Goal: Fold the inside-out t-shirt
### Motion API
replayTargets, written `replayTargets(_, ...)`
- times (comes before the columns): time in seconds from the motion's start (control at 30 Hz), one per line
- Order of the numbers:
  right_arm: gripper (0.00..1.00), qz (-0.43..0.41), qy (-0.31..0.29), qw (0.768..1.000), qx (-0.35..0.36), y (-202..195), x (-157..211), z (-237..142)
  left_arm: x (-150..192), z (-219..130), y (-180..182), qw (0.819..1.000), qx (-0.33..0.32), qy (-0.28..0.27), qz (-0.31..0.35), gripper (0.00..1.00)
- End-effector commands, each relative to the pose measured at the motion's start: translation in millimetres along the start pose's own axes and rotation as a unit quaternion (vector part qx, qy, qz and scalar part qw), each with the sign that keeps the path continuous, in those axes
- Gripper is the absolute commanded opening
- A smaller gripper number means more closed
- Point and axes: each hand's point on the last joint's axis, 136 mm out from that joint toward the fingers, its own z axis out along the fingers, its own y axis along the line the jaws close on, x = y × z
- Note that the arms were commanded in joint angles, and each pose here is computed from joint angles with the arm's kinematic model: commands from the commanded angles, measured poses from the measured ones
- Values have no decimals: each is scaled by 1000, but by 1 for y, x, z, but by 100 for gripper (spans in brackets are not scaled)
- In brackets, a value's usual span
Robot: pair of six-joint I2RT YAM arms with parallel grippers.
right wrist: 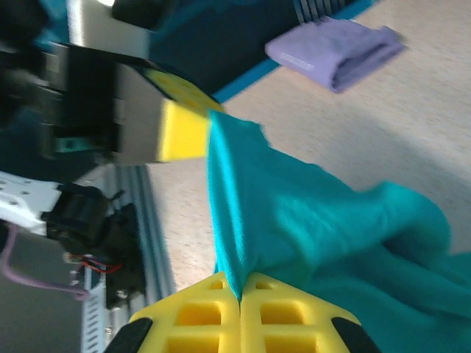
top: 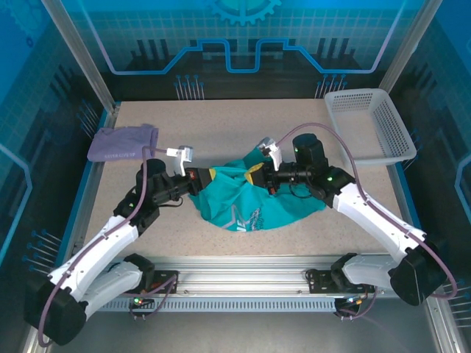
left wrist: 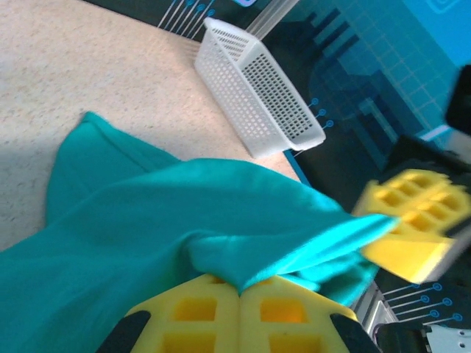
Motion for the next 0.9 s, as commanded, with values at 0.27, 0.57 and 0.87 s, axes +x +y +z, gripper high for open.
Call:
replayTargets(0.27,0,19,-45,992,-115,21,-24,9,20,3,31,994,-85,52,44,5)
replayTargets(0.57,0,23,-44,993,-103,14,-27,9,27,3,27,979,-140,73,125,34)
replayTargets(0.87,0,30,-39,995,-87,6,-24,9,23,-3,-47,990,39,54,125,34)
